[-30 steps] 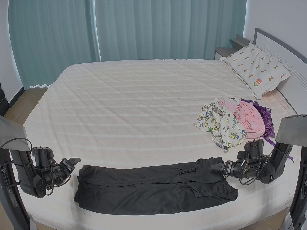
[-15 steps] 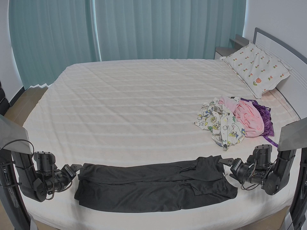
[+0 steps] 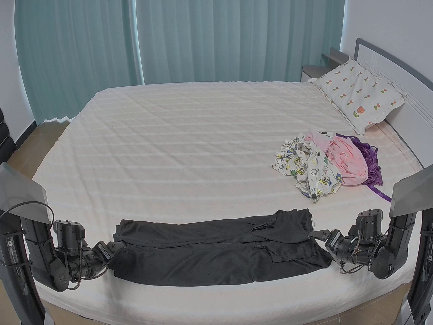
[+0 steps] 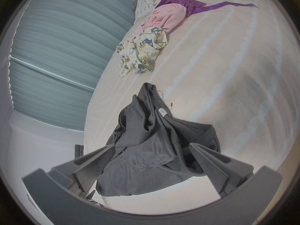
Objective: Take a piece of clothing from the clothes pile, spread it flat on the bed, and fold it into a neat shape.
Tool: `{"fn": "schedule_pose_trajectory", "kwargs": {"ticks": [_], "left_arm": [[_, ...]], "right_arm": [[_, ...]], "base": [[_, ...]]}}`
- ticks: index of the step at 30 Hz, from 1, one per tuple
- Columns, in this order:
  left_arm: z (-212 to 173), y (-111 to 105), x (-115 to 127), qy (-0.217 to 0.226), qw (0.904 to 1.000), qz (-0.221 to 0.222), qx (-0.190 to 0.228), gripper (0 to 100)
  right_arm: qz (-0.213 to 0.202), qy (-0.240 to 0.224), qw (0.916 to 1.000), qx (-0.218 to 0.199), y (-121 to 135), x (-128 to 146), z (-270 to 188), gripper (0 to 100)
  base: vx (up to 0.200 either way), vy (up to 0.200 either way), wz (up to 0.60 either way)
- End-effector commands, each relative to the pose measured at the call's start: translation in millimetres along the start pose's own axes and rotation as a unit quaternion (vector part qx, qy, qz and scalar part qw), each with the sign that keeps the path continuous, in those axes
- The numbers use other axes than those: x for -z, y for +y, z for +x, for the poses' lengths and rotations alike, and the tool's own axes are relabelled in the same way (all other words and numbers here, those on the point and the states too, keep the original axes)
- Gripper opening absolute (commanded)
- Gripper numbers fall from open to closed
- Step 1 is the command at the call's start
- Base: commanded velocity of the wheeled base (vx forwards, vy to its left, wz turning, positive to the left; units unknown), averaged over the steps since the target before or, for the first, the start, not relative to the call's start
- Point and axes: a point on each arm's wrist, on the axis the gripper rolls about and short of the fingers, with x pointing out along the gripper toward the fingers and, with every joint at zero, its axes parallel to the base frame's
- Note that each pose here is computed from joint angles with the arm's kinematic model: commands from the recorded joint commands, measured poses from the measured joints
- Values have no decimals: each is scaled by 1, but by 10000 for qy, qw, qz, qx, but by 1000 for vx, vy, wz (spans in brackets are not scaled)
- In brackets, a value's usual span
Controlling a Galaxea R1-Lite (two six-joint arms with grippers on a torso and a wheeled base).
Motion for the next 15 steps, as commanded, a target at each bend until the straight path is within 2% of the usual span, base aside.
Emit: {"fn": "schedule_pose_trajectory", "kwargs": {"ticks": [1,6,15], "left_arm": [[1,-1,11,160,9997,111,-129,100],[8,1,24,190,9983,264,-482,100],[16,3,29,238,9973,329,-619,100]], "right_arm": [[9,9,10000,20,-1,1,1,100],[-7,5,10000,5,0,1,1,100],[-6,-5,10000,-5,1,1,0,100]], "base": [[0,0,0],[0,0,0],[0,0,0]]}}
